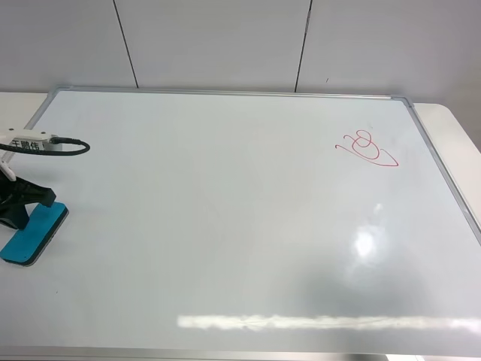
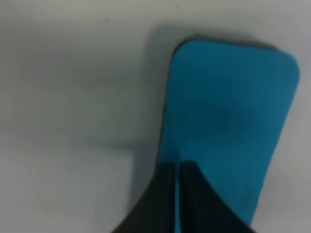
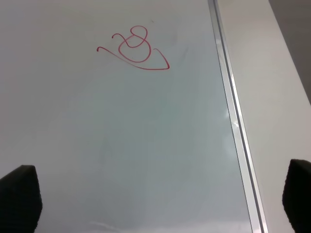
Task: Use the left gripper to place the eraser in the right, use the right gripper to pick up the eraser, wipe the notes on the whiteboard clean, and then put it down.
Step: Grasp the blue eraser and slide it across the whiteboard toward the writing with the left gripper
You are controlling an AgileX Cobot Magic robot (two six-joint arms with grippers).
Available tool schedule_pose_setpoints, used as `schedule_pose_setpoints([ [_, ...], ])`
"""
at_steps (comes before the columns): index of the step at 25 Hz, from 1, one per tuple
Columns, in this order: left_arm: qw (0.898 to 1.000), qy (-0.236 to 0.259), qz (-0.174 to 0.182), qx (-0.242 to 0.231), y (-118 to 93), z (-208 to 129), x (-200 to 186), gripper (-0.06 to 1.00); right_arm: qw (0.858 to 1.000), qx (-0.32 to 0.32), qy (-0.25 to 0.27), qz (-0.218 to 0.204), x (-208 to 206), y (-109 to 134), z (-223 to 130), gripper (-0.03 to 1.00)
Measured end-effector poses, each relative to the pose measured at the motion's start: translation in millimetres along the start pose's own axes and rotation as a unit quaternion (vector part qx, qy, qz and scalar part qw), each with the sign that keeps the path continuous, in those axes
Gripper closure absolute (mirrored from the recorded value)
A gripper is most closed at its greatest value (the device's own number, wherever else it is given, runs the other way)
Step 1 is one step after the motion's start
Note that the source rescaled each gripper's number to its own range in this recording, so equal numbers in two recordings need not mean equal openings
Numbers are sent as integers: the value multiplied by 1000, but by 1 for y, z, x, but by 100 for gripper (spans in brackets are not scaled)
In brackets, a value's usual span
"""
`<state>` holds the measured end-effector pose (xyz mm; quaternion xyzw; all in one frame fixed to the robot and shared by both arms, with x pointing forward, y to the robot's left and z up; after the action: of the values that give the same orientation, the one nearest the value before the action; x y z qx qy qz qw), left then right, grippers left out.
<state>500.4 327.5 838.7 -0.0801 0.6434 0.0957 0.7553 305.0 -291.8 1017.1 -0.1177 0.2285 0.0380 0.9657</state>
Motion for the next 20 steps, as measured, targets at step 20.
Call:
schedule_pose_setpoints([
  [20, 990, 23, -91, -101, -82, -3, 28, 94, 1000, 0, 0, 0, 0, 0, 0, -3],
])
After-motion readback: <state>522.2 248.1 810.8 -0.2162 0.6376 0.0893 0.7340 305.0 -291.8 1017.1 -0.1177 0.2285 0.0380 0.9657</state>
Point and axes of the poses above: a point on each arm's last joint axis where the gripper is mounted, x pointing out along that axis toward the gripper, y along the wrist's bending axis when the last joint is at zero, z = x × y, the point moved 8 cm from there along x, pointing out along that axis toward the gripper, and after that the axes turned 14 degrees about -x, right-handed, at the moved point
